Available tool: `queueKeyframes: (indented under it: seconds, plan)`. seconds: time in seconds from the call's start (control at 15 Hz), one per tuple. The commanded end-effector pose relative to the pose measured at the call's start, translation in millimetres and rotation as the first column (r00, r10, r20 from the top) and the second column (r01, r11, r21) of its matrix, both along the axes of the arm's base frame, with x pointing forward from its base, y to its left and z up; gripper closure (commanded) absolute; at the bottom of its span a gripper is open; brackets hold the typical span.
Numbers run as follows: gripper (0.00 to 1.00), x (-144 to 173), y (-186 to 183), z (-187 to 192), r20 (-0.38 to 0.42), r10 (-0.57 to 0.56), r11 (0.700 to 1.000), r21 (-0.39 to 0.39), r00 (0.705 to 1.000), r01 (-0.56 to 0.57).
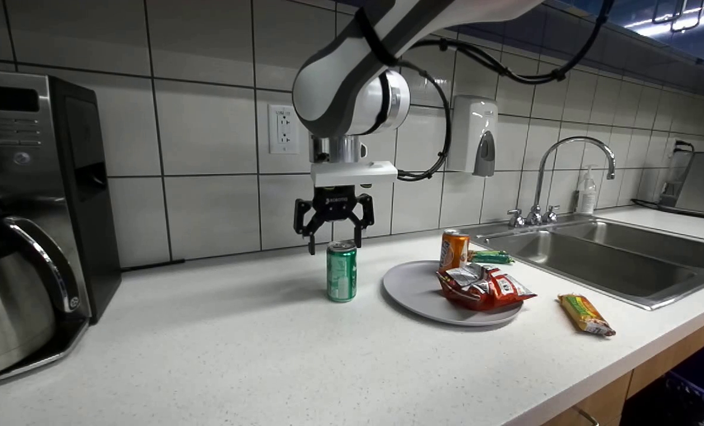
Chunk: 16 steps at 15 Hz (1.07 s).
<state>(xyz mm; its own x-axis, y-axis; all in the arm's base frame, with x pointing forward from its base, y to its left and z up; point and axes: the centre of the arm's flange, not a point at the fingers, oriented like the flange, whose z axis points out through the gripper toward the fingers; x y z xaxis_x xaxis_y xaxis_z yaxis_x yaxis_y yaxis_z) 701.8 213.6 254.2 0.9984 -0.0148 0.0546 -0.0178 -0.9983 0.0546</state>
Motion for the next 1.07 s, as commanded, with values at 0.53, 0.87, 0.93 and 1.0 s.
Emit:
queueKeyframes:
  seconds: [0.53, 0.87, 0.93, 1.0]
  plan:
    - [0.00, -15, -28, 59, 0.065, -0.044, 0.999, 0.003, 0.997, 0.044]
    - [0.00, -34, -46, 85, 0.084, -0.059, 0.998, -0.003, 0.995, 0.059]
    - [0.00, -39, -50, 90, 0.086, -0.060, 0.998, -0.003, 0.995, 0.060]
    - [0.00, -43, -53, 94, 0.086, -0.061, 0.998, -0.003, 0.994, 0.062]
